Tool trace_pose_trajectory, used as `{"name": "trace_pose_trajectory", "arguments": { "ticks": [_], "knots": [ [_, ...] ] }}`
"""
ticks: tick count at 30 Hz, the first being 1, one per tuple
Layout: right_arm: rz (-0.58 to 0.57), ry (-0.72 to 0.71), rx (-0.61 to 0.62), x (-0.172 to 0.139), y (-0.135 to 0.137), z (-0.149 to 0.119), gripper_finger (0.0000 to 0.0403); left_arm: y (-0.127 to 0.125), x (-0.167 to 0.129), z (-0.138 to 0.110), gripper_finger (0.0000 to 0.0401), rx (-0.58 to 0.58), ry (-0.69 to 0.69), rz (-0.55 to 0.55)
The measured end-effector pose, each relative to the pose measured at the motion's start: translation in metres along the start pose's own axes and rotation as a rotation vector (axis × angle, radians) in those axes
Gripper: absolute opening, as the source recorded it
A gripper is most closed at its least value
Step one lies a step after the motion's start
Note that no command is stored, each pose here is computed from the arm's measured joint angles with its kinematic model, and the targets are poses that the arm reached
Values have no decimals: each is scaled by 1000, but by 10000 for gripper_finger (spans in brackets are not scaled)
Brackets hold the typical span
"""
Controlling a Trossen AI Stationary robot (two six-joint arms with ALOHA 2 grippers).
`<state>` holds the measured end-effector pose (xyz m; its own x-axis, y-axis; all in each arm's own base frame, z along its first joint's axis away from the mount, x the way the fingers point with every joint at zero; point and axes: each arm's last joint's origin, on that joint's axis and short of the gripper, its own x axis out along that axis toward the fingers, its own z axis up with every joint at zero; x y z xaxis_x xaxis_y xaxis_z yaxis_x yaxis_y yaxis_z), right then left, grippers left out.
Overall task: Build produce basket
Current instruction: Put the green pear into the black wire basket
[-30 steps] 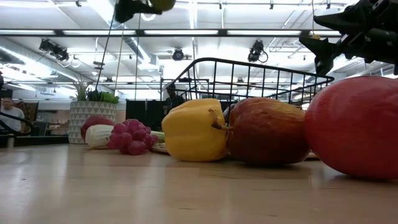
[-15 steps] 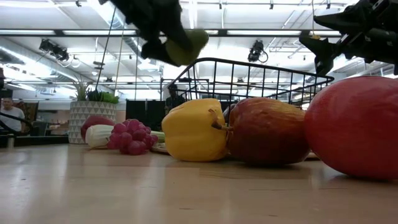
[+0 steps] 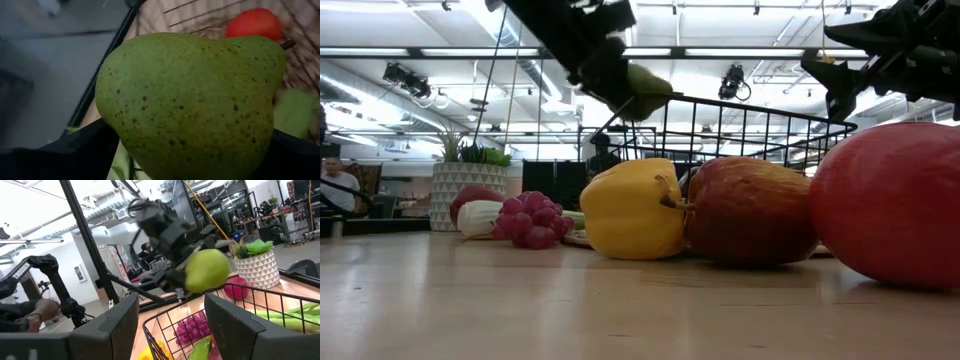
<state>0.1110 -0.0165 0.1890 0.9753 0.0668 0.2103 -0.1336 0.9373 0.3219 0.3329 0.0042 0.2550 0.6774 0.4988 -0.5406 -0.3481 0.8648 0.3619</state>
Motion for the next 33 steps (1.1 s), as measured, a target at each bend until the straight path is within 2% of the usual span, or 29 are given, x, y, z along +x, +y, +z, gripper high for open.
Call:
{"name": "trace_pose_trajectory", "arguments": {
  "ticks": [6, 10, 15, 17, 24, 30, 33],
  "knots": [
    [-2, 3, 1, 0, 0, 0, 231, -24, 5, 6, 346, 60, -89, -20],
    [-4, 6, 2, 1, -1, -1, 231, -40, 21, -2, 346, 88, -56, -44],
    [-4, 7, 2, 1, -1, -1, 231, -50, 34, 6, 346, 25, -24, -169],
    [-5, 7, 2, 1, -1, -1, 231, -50, 35, 12, 346, 7, -15, -201],
    [-4, 8, 3, 1, -1, -1, 231, -47, 29, 30, 346, -11, -62, -210],
    [-4, 8, 2, 1, -1, -1, 231, -31, 33, 41, 346, -23, -86, -176],
    [-4, 8, 2, 1, -1, -1, 231, -17, 45, 39, 346, -48, -69, -145]
  ]
}}
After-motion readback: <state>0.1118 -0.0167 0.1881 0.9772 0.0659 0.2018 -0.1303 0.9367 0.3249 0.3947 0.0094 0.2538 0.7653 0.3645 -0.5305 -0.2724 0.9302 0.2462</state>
